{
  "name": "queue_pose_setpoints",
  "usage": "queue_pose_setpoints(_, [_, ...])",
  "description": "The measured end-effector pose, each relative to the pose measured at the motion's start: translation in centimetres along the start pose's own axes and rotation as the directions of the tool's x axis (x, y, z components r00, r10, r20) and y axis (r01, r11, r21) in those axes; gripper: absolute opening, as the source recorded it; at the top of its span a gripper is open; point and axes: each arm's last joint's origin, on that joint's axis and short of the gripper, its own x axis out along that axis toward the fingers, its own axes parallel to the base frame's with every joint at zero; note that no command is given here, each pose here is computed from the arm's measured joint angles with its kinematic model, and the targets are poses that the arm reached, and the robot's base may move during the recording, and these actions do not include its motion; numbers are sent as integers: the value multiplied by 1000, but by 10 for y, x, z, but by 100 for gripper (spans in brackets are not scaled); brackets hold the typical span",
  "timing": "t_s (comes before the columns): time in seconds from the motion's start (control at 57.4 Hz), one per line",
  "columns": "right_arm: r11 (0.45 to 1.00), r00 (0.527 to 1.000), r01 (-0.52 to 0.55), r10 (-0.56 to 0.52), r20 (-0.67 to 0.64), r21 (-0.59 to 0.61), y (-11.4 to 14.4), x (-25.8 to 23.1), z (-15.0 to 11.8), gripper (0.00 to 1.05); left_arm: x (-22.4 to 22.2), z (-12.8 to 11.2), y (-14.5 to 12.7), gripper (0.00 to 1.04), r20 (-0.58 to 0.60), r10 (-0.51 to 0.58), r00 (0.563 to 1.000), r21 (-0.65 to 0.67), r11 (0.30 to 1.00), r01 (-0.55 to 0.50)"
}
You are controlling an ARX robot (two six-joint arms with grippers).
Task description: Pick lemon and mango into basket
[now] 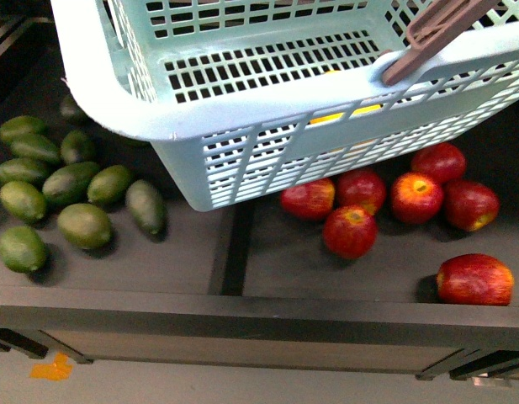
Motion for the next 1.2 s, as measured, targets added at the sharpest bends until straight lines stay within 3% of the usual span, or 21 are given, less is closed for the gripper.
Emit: queue_pose_setpoints(1.201, [1000,1000,-3,3,3,0,0,0,1,96,0,0,0,6,-14,-9,1000,-3,1000,9])
